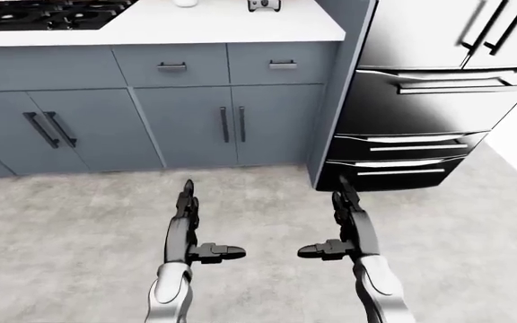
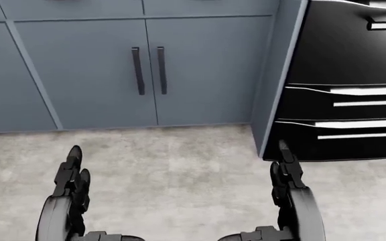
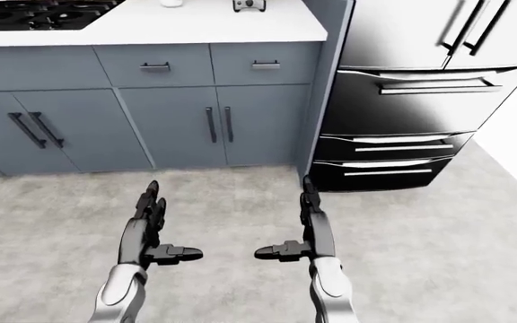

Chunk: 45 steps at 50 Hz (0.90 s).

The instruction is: Navigate to the shelves.

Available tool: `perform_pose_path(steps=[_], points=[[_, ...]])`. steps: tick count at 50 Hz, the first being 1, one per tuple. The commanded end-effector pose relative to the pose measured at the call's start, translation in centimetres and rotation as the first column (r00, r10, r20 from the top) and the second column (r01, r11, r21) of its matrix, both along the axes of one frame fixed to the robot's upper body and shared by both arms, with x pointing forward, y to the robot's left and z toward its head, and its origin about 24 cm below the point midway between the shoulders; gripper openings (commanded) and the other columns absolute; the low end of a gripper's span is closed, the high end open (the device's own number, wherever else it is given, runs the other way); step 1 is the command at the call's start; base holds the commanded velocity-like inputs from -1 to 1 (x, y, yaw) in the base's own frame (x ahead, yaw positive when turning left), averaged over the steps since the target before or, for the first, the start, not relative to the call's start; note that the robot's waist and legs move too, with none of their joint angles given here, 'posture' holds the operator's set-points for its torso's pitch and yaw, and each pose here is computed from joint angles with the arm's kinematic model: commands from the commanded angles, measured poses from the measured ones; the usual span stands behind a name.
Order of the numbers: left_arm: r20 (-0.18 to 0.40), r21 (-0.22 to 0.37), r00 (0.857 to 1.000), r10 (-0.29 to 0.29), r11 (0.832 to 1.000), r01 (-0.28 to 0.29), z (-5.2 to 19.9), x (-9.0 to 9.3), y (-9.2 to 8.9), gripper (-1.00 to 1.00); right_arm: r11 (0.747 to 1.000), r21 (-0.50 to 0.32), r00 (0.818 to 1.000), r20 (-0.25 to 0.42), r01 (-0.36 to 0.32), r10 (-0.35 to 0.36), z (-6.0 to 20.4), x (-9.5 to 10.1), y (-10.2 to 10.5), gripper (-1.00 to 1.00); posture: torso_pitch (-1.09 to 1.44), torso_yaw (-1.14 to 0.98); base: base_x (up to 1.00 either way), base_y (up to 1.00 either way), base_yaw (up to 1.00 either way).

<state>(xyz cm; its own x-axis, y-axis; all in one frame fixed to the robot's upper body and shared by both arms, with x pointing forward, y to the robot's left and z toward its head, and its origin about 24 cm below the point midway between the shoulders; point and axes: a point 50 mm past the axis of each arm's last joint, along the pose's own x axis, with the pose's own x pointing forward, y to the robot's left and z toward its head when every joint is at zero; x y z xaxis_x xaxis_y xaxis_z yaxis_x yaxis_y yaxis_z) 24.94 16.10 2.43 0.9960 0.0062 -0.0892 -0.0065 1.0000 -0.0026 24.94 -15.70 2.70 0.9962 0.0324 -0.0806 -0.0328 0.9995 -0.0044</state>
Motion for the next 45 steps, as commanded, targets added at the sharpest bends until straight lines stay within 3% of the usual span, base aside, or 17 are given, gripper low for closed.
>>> perform_pose_path(steps=[1, 45], points=[[0.089, 0.003, 0.996, -0.006, 1.0, 0.006, 1.69, 0.46, -0.11, 1.0, 1.0, -0.004, 0.996, 0.09, -0.004, 0.005, 1.75, 0.39, 0.07, 1.0, 0.0, 0.0, 0.05, 0.0, 0.0], [0.089, 0.003, 0.996, -0.006, 1.0, 0.006, 1.69, 0.46, -0.11, 1.0, 1.0, -0.01, 0.996, 0.09, -0.006, 0.007, 1.59, 0.44, 0.09, 1.0, 0.0, 0.0, 0.19, 0.0, 0.0]])
